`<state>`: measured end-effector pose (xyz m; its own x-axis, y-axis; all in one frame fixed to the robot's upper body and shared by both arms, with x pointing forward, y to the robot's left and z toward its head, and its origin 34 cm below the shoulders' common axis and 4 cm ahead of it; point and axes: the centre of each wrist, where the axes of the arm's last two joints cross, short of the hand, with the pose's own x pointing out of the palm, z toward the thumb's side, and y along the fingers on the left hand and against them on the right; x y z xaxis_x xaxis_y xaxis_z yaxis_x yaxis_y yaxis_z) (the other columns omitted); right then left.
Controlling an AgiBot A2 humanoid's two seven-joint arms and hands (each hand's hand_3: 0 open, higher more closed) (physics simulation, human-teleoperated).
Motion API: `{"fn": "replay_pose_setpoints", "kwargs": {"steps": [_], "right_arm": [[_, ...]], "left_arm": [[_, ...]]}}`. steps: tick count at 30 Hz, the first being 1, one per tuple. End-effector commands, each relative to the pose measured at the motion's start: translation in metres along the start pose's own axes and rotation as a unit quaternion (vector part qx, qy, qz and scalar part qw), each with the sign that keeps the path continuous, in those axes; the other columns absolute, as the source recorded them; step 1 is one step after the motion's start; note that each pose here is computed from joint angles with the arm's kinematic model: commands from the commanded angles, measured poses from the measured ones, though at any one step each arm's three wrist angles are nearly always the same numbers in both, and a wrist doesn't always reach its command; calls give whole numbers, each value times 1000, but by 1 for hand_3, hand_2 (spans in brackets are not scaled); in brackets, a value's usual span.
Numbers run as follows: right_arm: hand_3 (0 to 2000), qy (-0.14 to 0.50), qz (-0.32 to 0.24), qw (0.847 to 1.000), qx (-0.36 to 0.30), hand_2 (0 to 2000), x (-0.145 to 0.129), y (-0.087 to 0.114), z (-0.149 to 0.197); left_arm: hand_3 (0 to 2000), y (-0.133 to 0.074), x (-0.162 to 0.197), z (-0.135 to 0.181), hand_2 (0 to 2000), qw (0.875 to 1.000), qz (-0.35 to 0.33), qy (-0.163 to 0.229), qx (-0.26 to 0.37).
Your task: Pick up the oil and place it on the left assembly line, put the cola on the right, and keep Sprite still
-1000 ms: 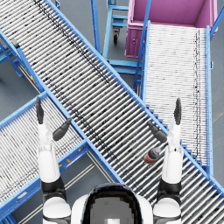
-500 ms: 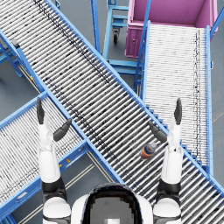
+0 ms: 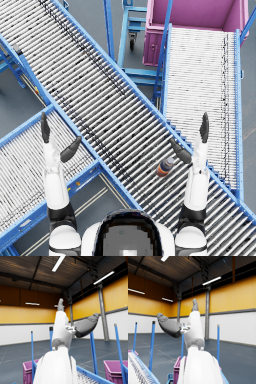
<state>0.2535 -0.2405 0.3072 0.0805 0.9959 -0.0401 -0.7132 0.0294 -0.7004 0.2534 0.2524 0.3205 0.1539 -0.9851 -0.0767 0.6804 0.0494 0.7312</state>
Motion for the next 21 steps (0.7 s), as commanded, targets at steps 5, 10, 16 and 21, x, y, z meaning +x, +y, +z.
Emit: {"fn": "replay_pose_setpoints", "kwargs": {"steps": [5, 10, 16, 21], "right_arm": [[0, -1, -1, 1000, 0, 0, 0, 0, 0], [0, -1, -1, 1000, -7, 0, 0, -3, 2], [0, -4, -2, 1000, 2, 0, 1, 1, -1], [0, -5, -3, 1000, -3, 0, 1, 0, 2]], "left_arm": [[0, -1, -1, -1, 0, 1000, 2, 0, -2], [0, 2, -3, 3, 0, 1000, 6, 1, 6], [0, 0, -2, 1, 0, 1000, 7, 0, 1], [0, 0, -4, 2, 0, 1000, 10, 0, 4]]}}
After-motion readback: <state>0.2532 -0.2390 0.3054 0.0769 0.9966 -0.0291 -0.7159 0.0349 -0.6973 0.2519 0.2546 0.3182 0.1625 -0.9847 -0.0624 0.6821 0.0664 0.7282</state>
